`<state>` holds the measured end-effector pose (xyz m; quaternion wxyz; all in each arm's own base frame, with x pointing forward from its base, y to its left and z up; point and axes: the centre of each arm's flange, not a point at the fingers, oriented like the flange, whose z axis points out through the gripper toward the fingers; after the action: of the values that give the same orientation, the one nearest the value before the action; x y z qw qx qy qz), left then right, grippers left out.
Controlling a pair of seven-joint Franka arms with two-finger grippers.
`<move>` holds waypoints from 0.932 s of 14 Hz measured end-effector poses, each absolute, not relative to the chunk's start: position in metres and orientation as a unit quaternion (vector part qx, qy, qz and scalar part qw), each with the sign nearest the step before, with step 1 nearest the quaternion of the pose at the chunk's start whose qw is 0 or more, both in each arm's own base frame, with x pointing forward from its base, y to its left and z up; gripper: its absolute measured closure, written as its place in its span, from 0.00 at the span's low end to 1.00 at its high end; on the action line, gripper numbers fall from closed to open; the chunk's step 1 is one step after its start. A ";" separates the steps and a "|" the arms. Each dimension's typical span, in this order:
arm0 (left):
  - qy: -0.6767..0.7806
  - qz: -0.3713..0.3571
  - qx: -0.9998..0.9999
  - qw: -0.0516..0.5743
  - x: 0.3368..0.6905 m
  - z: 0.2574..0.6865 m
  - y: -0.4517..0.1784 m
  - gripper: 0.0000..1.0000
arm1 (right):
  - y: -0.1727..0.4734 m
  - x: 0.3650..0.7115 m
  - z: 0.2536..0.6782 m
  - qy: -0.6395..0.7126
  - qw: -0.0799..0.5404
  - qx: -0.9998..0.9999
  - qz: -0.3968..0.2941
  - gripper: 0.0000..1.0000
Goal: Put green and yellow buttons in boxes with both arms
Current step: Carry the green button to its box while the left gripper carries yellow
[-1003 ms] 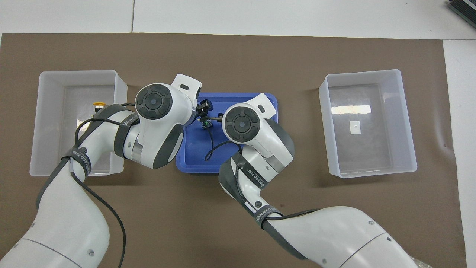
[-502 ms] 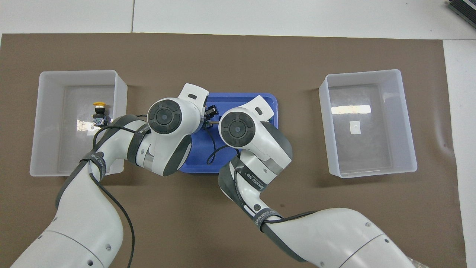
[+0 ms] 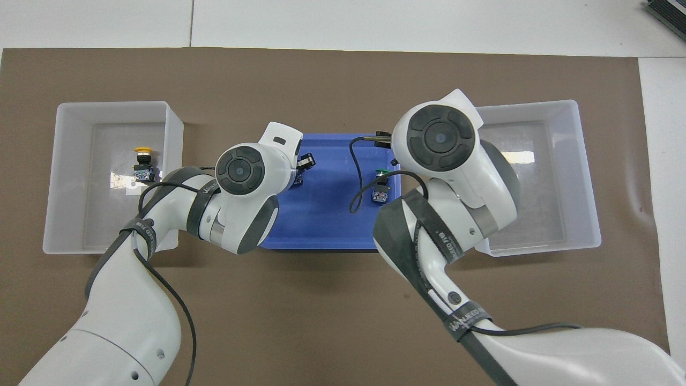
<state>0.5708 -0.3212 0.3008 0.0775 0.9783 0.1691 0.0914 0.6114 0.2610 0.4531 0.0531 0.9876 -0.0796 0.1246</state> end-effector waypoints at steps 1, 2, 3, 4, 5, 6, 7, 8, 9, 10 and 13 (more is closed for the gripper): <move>0.169 0.091 0.978 0.078 0.571 0.301 -0.321 0.57 | 0.240 0.612 0.459 -0.072 0.061 0.989 0.114 0.68; 0.169 0.091 0.978 0.078 0.571 0.301 -0.321 0.57 | 0.219 0.614 0.462 -0.063 0.065 0.990 0.106 0.68; 0.169 0.091 0.978 0.078 0.571 0.301 -0.321 0.57 | 0.198 0.617 0.463 -0.055 0.062 0.992 0.095 0.68; 0.169 0.092 0.978 0.078 0.571 0.301 -0.321 0.57 | 0.177 0.619 0.461 -0.045 0.057 0.994 0.085 0.68; 0.169 0.092 0.978 0.078 0.571 0.301 -0.321 0.57 | 0.156 0.622 0.457 -0.033 0.050 0.996 0.073 0.68; 0.170 0.093 0.978 0.078 0.572 0.302 -0.321 0.57 | 0.135 0.622 0.450 -0.021 0.042 0.997 0.059 0.68; 0.171 0.095 0.978 0.079 0.574 0.304 -0.320 0.57 | 0.114 0.621 0.440 -0.010 0.035 0.998 0.044 0.68; 0.172 0.096 0.977 0.079 0.576 0.307 -0.319 0.57 | 0.096 0.619 0.430 0.002 0.030 0.999 0.037 0.68; 0.173 0.094 0.977 0.076 0.579 0.312 -0.319 0.57 | 0.077 0.617 0.421 0.015 0.027 0.999 0.038 0.68; 0.175 0.087 0.978 0.070 0.584 0.319 -0.318 0.57 | 0.061 0.614 0.412 0.027 0.025 0.998 0.042 0.68; 0.184 0.069 0.979 0.051 0.606 0.355 -0.308 0.57 | 0.032 0.608 0.388 0.058 0.024 0.995 0.072 0.68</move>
<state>0.6057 -0.3075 0.3546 0.0512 0.9792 0.1836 0.0694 0.6083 0.0318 0.3877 0.0243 0.9954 0.0583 0.0720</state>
